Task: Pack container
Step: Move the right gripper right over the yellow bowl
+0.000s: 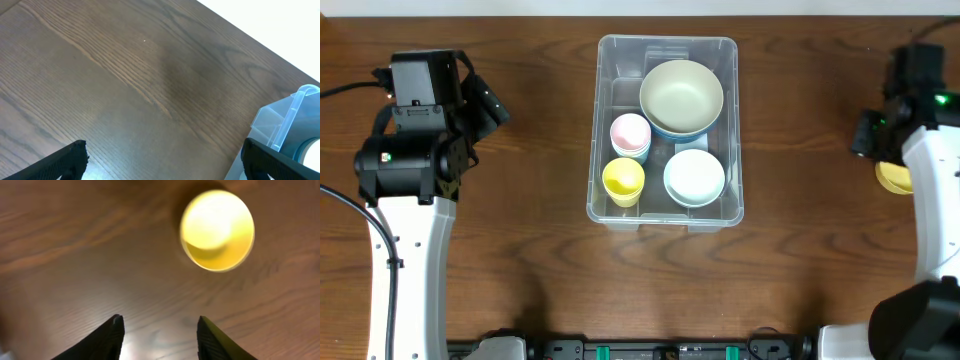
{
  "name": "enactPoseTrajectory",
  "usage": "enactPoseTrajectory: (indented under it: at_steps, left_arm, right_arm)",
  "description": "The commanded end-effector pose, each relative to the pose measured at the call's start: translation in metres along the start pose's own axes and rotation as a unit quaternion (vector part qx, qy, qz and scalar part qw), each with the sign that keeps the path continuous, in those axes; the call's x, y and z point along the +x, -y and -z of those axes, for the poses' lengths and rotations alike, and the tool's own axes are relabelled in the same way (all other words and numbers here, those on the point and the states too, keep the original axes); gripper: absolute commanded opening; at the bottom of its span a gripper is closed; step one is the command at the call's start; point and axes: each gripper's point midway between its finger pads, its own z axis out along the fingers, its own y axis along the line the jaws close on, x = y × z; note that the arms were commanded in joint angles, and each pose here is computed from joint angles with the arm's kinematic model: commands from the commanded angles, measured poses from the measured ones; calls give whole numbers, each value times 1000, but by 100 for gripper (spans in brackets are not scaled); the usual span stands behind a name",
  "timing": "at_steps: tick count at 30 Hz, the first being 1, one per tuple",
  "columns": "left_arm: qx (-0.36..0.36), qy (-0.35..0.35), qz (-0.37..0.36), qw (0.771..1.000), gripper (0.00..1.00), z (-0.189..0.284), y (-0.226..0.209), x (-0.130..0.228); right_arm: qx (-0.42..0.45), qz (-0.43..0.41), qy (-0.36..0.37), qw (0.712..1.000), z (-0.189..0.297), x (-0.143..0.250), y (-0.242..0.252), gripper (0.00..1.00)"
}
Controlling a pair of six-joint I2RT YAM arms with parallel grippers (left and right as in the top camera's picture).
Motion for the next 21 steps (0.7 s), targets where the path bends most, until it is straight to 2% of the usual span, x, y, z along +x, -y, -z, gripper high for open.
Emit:
enactPoseTrajectory:
  at_steps: [1,8,12,19,21]
  left_arm:
    - [-7,7,3,1000,98,1,-2,-4]
    - [-7,7,3,1000,98,1,-2,-4]
    - [-7,7,3,1000,98,1,-2,-4]
    - [-7,7,3,1000,98,1,-2,-4]
    - [-7,6,3,1000,98,1,-2,-4]
  right_arm:
    - [-4,-41,-19,999,-25,10,15,52]
    - [0,-64,6,998,-68,15,21,54]
    - [35,-70,28,997,-88,19,31,57]
    - [76,-83,59,992,-102,18,46,68]
    - [76,-88,65,991,-102,15,48,75]
